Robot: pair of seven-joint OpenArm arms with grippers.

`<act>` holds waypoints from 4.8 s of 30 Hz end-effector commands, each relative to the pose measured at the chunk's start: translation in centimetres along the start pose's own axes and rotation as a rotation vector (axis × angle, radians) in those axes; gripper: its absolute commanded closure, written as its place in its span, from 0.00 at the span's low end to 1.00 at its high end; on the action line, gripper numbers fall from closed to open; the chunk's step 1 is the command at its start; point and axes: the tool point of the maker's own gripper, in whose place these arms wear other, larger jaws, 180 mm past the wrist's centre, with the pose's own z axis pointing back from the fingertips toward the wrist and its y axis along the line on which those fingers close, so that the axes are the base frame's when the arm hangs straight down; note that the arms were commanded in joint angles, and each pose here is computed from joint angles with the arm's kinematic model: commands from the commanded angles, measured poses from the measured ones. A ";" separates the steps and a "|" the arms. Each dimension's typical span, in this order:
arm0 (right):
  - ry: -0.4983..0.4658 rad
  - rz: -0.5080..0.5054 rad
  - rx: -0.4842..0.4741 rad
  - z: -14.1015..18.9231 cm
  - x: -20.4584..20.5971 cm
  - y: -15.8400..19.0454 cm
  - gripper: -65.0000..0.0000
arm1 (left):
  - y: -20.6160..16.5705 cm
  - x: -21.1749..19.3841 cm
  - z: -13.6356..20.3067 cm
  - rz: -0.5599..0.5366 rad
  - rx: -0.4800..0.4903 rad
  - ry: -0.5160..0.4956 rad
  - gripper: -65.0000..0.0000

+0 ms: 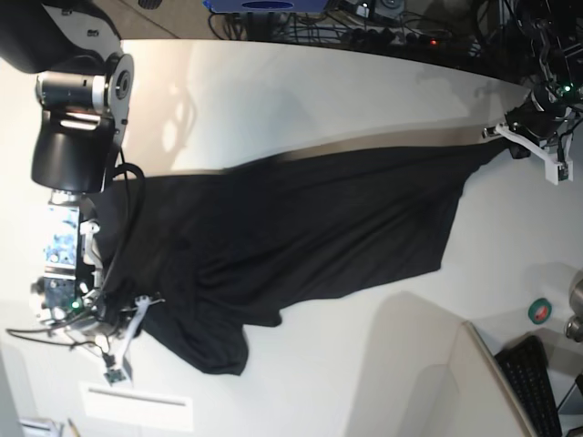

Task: Layout the t-shirt on the table in an organized manner, then fold the t-shirt properly
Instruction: 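Hold the shirt with both grippers and stretch it taut, then move the left gripper with its shirt corner toward the right gripper's side, then lift the shirt with both grippers, flip it and lay it flat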

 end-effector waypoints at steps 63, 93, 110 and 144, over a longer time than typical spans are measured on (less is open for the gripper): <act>0.184 -0.467 0.025 -0.8 -20.9 0.1 1.00 | -1.1 -0.7 0.1 0.019 -0.021 -0.003 1.00; 0.149 -0.395 -0.060 2.6 -22.0 -1.1 1.00 | -0.8 -7.5 0.5 0.292 -0.233 0.071 0.00; 0.151 -0.393 -0.059 2.6 -22.1 -1.0 1.00 | -2.7 -6.7 -2.4 0.360 -0.288 0.077 0.00; 0.006 -0.235 -0.287 11.9 -15.5 -6.0 1.00 | -6.9 4.7 -1.5 -0.043 -0.257 -0.048 1.00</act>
